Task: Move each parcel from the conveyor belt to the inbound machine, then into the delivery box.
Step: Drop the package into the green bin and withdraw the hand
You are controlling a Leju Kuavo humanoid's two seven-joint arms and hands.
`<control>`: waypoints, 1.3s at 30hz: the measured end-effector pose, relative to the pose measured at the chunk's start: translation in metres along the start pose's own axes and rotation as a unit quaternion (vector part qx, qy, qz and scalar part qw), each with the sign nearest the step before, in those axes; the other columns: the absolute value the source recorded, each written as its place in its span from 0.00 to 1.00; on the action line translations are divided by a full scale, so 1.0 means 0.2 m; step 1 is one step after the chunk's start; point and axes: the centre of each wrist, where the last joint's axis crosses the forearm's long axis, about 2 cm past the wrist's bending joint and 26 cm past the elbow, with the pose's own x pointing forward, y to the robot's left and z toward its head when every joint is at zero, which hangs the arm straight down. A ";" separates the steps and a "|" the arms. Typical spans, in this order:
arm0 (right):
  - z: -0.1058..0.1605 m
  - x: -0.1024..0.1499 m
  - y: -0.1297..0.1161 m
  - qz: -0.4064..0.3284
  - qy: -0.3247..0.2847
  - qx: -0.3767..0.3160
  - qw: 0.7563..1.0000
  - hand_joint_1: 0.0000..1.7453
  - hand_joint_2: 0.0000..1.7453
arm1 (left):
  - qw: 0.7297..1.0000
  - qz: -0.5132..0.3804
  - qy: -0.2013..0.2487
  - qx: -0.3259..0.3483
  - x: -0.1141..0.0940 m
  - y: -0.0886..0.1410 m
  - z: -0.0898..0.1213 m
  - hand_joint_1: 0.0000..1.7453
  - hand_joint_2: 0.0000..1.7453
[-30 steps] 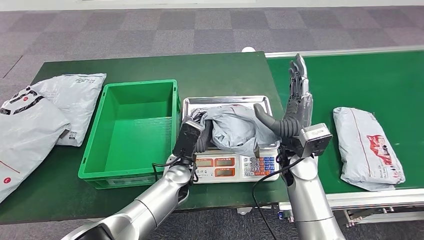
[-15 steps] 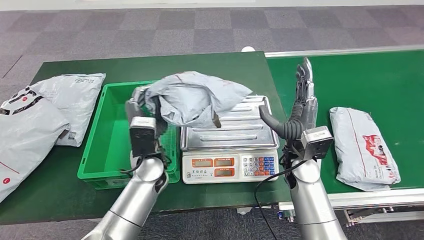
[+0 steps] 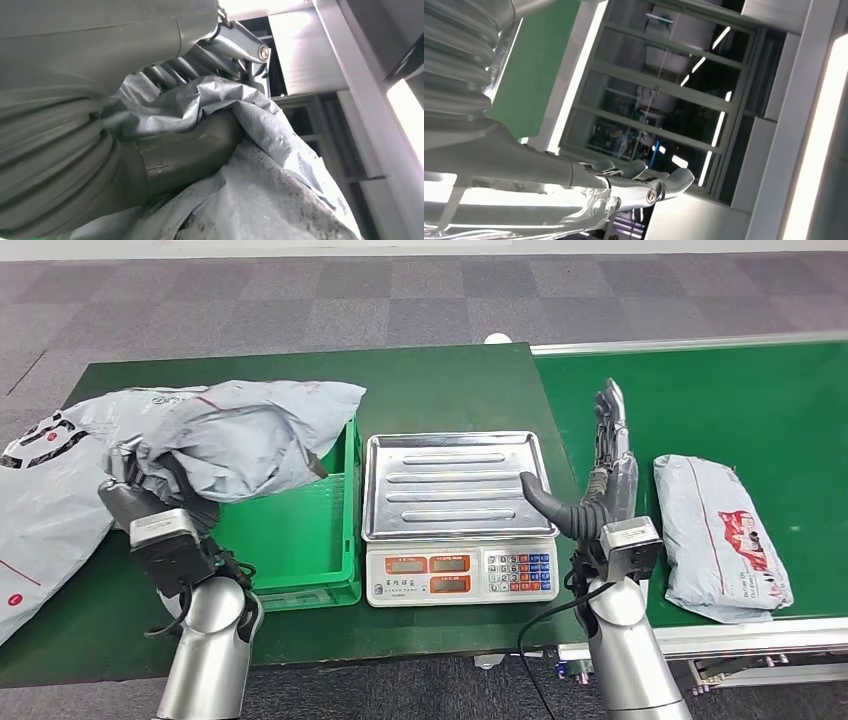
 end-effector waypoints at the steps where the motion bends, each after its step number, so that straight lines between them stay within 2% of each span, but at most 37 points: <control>1: 0.00 0.00 0.00 0.002 -0.001 -0.001 1.000 0.00 1.00 | 0.999 -0.018 0.025 -0.036 -0.05 -0.01 0.03 1.00 1.00; 4: 0.01 0.01 0.00 0.005 -0.004 -0.001 1.000 0.00 1.00 | 0.980 -0.067 0.113 -0.150 -0.17 -0.03 0.16 1.00 1.00; 8: 0.01 0.01 0.00 0.006 -0.003 0.003 1.000 0.00 1.00 | 0.949 -0.099 0.169 -0.247 -0.25 -0.05 0.28 1.00 1.00; 11: 0.01 0.02 -0.01 0.007 -0.005 0.003 1.000 0.00 1.00 | 0.934 -0.109 0.183 -0.285 -0.28 -0.06 0.31 1.00 1.00; 21: 0.02 0.02 -0.01 0.010 -0.004 0.009 1.000 0.00 1.00 | 0.909 -0.133 0.203 -0.338 -0.31 -0.09 0.32 1.00 1.00; 22: 0.02 0.03 -0.01 0.010 -0.003 0.010 1.000 0.00 1.00 | 0.909 -0.138 0.205 -0.336 -0.31 -0.09 0.32 0.94 1.00; 25: 0.03 0.03 -0.01 0.011 -0.002 0.012 1.000 0.00 1.00 | 0.910 -0.147 0.207 -0.327 -0.31 -0.09 0.31 0.19 1.00; 26: 0.03 0.03 -0.01 0.011 -0.002 0.013 1.000 0.00 1.00 | 0.912 -0.148 0.206 -0.323 -0.31 -0.09 0.31 0.00 1.00; 28: 0.04 0.04 -0.01 0.012 0.000 0.013 1.000 0.00 1.00 | 0.922 -0.145 0.200 -0.299 -0.32 -0.08 0.31 0.00 1.00; 32: 0.05 0.04 -0.01 0.014 0.006 0.013 1.000 0.00 1.00 | 0.962 -0.112 0.165 -0.186 -0.32 -0.05 0.30 0.00 0.00; 35: 0.05 0.04 -0.01 0.015 0.008 0.011 1.000 0.00 1.00 | 0.983 -0.075 0.131 -0.101 -0.30 -0.01 0.27 0.00 0.00; 39: 0.05 0.03 -0.01 0.014 0.016 0.009 1.000 0.00 1.00 | 0.991 -0.041 0.126 -0.032 -0.26 0.03 0.25 0.00 0.00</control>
